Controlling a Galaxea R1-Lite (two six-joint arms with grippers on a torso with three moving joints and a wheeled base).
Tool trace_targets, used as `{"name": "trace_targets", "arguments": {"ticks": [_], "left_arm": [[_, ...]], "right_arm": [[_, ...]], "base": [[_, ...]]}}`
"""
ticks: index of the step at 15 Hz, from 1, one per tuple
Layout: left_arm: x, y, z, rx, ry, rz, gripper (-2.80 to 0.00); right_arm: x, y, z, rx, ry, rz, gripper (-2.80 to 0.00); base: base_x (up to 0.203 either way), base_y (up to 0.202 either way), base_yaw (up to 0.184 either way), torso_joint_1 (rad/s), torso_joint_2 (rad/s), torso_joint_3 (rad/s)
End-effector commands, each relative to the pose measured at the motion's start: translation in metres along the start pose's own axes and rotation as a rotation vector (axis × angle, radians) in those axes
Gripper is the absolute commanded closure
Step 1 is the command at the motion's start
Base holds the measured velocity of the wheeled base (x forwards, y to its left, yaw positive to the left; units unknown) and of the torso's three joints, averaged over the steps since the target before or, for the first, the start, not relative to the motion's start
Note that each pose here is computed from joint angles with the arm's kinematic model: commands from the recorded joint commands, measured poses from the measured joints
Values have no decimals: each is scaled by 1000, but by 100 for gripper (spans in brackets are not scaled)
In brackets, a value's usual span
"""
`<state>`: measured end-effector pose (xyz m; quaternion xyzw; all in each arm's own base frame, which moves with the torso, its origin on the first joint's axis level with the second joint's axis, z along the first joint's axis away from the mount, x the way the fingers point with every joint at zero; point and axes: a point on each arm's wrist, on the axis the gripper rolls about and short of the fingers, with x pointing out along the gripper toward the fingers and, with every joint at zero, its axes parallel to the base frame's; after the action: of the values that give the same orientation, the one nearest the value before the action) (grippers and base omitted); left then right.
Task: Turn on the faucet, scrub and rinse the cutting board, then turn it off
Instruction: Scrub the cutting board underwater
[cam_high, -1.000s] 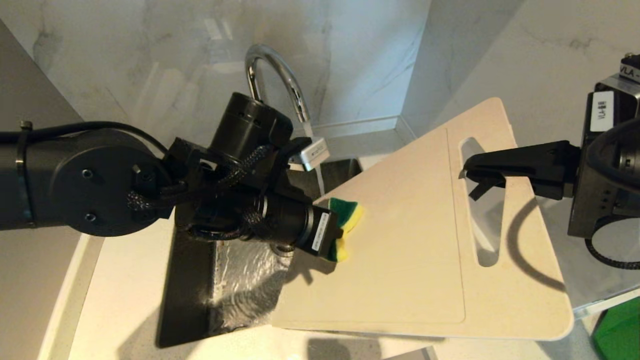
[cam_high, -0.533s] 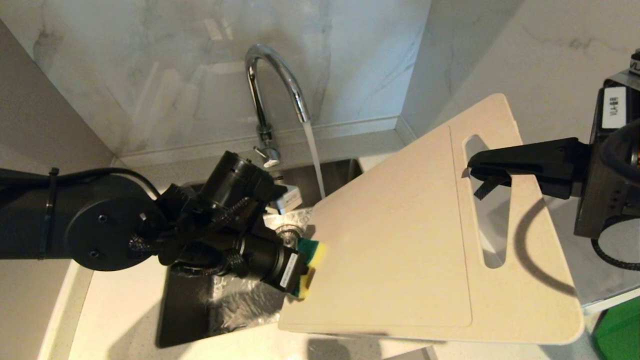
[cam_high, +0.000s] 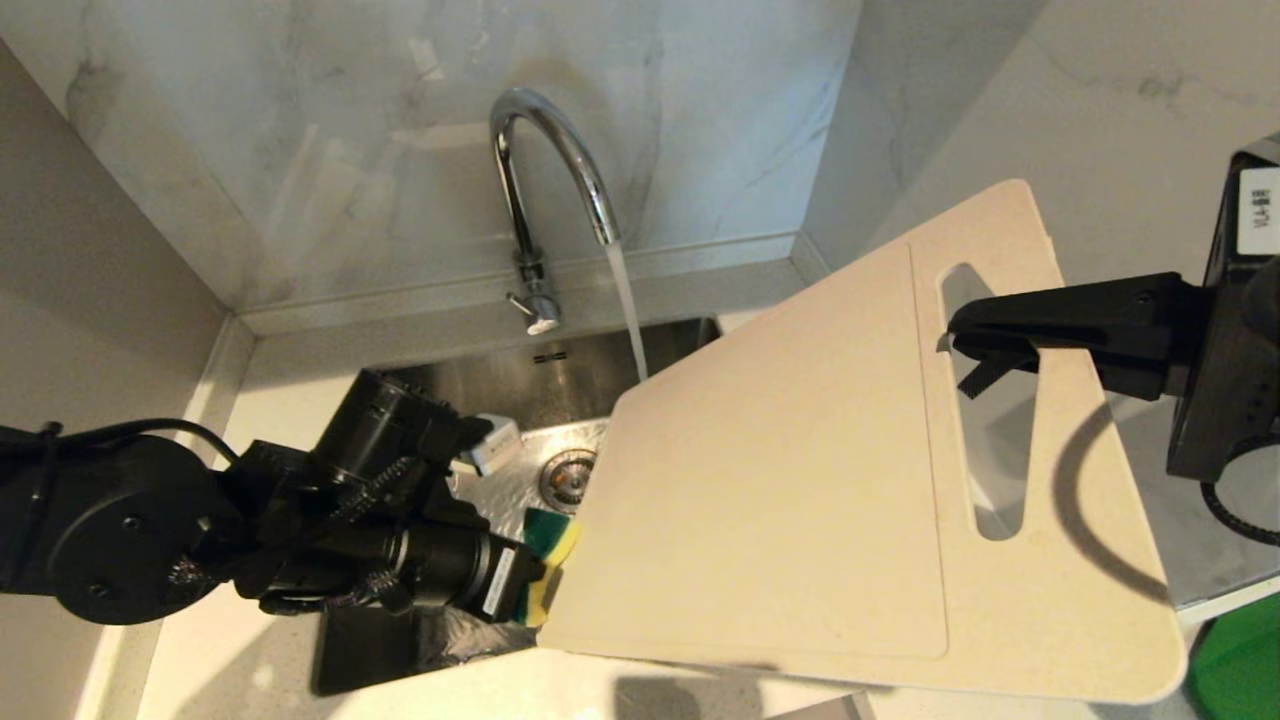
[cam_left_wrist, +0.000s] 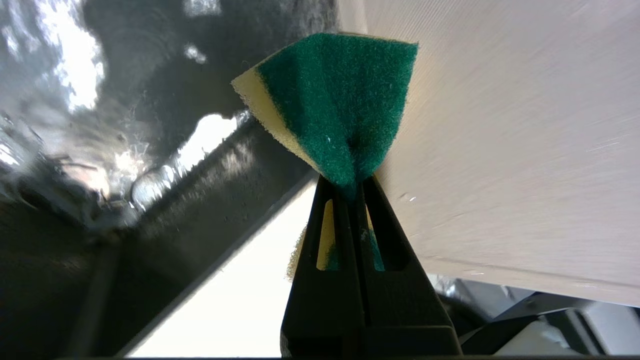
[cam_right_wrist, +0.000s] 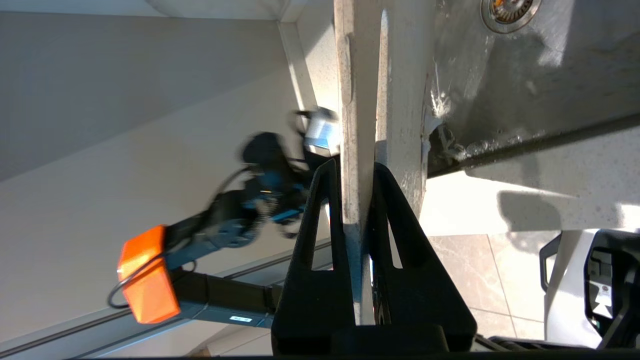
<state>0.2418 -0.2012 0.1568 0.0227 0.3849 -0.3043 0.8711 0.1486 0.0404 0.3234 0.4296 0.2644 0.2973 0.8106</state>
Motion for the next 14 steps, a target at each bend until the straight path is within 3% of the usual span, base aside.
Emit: {"name": "trace_targets", "arguments": {"ticks": [1, 6, 14], "left_arm": [[-41, -9, 25, 11, -125, -28, 0], [-73, -27, 72, 31, -212, -64, 0], [4, -56, 105, 66, -165, -106, 0]], "right_arm": [[-1, -2, -2, 10, 9, -2, 0], [-3, -5, -7, 18, 15, -8, 0], [-3, -4, -7, 21, 69, 31, 0]], "base": [[0, 0, 0, 0, 0, 0], [0, 0, 0, 0, 0, 0], [0, 0, 0, 0, 0, 0]]}}
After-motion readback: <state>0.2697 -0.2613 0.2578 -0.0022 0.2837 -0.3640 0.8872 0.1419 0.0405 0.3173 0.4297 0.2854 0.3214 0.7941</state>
